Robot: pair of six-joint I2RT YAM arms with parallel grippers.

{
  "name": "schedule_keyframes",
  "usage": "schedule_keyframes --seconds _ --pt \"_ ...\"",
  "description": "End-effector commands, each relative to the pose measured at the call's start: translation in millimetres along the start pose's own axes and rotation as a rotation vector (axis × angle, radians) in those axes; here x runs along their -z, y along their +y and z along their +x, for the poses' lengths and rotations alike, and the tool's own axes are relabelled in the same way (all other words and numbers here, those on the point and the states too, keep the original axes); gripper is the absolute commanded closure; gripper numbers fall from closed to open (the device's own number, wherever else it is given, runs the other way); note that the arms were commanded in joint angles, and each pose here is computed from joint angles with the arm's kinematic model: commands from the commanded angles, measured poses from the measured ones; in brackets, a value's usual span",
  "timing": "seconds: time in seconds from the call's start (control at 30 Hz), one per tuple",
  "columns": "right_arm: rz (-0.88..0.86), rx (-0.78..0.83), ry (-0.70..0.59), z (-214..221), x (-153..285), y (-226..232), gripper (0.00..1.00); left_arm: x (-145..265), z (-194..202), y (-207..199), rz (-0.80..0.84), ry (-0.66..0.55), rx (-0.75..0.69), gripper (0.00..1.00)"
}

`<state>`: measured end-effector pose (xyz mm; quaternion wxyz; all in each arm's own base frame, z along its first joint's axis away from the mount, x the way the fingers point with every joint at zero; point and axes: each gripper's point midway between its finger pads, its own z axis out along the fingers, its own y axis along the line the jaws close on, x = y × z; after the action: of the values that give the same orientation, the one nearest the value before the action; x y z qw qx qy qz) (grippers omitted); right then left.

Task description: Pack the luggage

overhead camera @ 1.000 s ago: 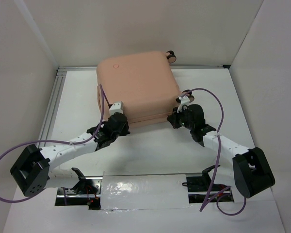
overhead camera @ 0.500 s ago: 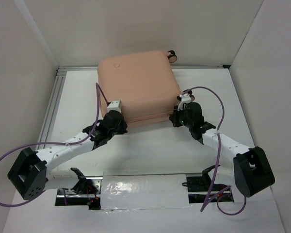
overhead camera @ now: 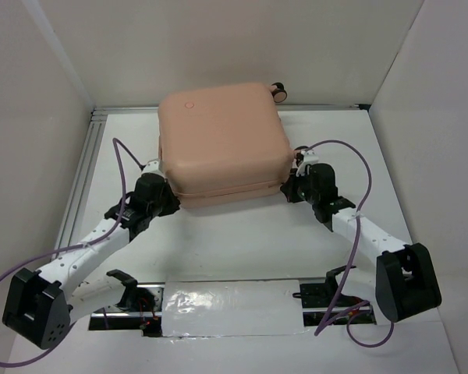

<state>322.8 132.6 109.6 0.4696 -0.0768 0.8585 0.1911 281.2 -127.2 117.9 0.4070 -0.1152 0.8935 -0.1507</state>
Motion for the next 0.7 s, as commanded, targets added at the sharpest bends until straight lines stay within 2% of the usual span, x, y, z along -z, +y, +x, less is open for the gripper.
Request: schedule_keyframes --seconds 0.0,0.07,0.17,0.23,0.37,0.5,0.67 --pt "0.215 -0.011 -0.083 -23.2 14.7 -58.6 1.0 3.2 -33.2 22.5 -0.076 -0.101 -0.011 1.0" --pt "0.21 -0.017 -0.067 -17.0 13.1 -66.7 1.0 7.2 -46.2 24.3 -0.056 -0.138 -0.008 1.0" --pt "0.197 -0.065 -0.071 -17.3 10.7 -74.1 1.0 6.7 -50.8 29.2 -0.037 -0.132 -0.005 1.0" --pt "0.099 -0.09 -0.115 -29.6 7.0 -60.9 1.0 2.7 -49.7 30.2 -0.018 -0.112 -0.006 1.0" --pt "0.02 -0.177 -0.084 -15.7 -2.5 -50.3 1.0 -4.2 -55.8 36.7 -0.022 -0.097 -0.003 1.0" --pt "0.001 -0.271 0.004 10.2 -13.3 -57.3 1.0 -7.9 -62.9 39.5 0.001 -0.096 0.013 1.0" --pt "0.036 -0.33 0.029 7.0 -17.3 -71.5 1.0 -12.5 -63.0 42.2 0.009 -0.083 0.016 1.0"
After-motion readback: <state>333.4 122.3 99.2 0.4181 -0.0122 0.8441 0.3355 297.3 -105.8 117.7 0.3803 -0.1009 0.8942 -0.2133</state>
